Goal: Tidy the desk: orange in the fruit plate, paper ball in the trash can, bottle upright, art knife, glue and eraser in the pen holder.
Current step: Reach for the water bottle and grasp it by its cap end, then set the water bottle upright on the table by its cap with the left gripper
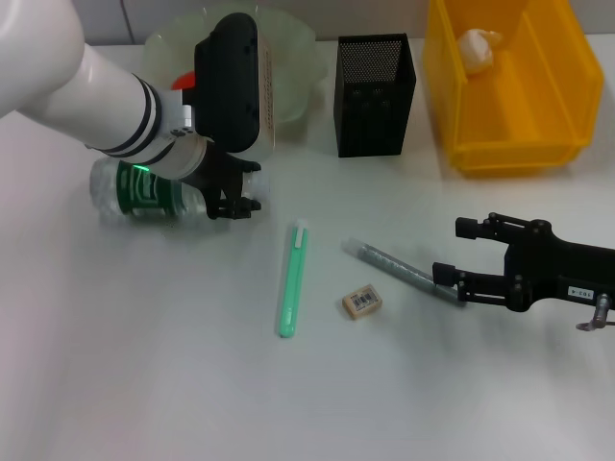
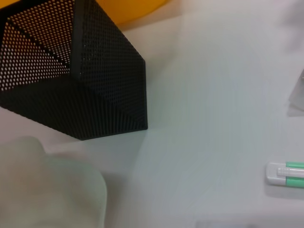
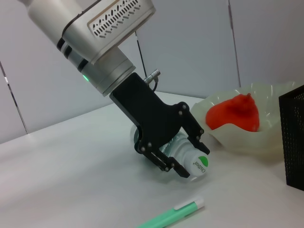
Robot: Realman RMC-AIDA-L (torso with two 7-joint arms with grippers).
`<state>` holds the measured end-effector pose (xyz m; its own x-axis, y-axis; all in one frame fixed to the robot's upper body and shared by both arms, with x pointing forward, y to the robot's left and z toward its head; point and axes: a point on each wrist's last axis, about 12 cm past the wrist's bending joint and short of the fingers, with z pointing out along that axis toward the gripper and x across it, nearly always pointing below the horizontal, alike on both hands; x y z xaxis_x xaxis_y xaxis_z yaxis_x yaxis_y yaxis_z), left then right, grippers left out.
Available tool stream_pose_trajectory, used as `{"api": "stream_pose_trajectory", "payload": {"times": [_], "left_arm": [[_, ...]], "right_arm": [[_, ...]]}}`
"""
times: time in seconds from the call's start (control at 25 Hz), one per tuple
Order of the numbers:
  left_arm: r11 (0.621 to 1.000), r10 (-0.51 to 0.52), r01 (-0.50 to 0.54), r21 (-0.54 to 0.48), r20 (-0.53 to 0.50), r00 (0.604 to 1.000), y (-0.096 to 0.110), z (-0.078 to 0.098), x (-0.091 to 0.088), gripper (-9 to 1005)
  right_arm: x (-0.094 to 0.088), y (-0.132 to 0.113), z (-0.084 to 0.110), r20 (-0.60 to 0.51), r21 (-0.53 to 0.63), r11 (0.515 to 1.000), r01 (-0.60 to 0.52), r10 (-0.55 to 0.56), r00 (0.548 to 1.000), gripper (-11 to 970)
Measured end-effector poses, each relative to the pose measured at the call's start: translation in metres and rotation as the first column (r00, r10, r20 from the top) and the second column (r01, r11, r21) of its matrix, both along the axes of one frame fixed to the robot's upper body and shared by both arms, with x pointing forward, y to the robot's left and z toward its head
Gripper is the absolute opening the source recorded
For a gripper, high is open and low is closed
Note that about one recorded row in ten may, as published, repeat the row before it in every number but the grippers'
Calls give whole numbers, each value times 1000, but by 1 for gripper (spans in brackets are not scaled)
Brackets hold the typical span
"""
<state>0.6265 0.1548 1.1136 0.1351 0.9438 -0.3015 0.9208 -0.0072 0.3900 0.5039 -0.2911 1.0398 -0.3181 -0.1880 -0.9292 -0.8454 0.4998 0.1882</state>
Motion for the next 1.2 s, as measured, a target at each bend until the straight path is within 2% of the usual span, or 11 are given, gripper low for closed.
{"api": "stream_pose_trajectory", "payload": {"times": [0.24,0.4,0.56,0.64,0.88,0.92,0.96,1.04,1.08,1.12,1.2], "left_arm": [[1000,-3,2,-18,-20,1000,-1,3,-5,462],[993,30,-34,-112,-42,999,2,18,-11,450],[963,80,-104,-249,-104,991,15,35,-14,448],[941,97,-136,-311,-138,986,22,41,-15,447],[838,140,-237,-491,-226,964,52,55,-17,444],[838,140,-237,-491,-226,964,52,55,-17,444],[792,139,-261,-552,-253,957,62,59,-19,443],[766,140,-274,-581,-266,954,68,59,-20,442],[736,151,-295,-609,-277,949,75,59,-21,442],[736,151,-295,-609,-277,949,75,59,-21,441],[702,167,-317,-638,-286,944,83,59,-22,441]], "right_arm": [[0,0,0,1,3,1000,-1,1,1000,783],[1,0,1,3,3,1000,-3,3,1000,783],[1,0,1,3,3,1000,-3,3,1000,783],[1,0,1,4,3,1000,-3,3,1000,783],[1,1,1,3,0,1000,-11,11,1000,783],[1,2,1,3,0,1000,-13,13,1000,783],[1,2,1,3,1,1000,-15,15,1000,783],[2,3,1,3,1,1000,-18,18,1000,783],[2,4,1,3,1,1000,-20,20,1000,783],[2,4,1,3,1,1000,-20,20,1000,783],[2,4,1,3,3,1000,-24,24,1000,783]]}}
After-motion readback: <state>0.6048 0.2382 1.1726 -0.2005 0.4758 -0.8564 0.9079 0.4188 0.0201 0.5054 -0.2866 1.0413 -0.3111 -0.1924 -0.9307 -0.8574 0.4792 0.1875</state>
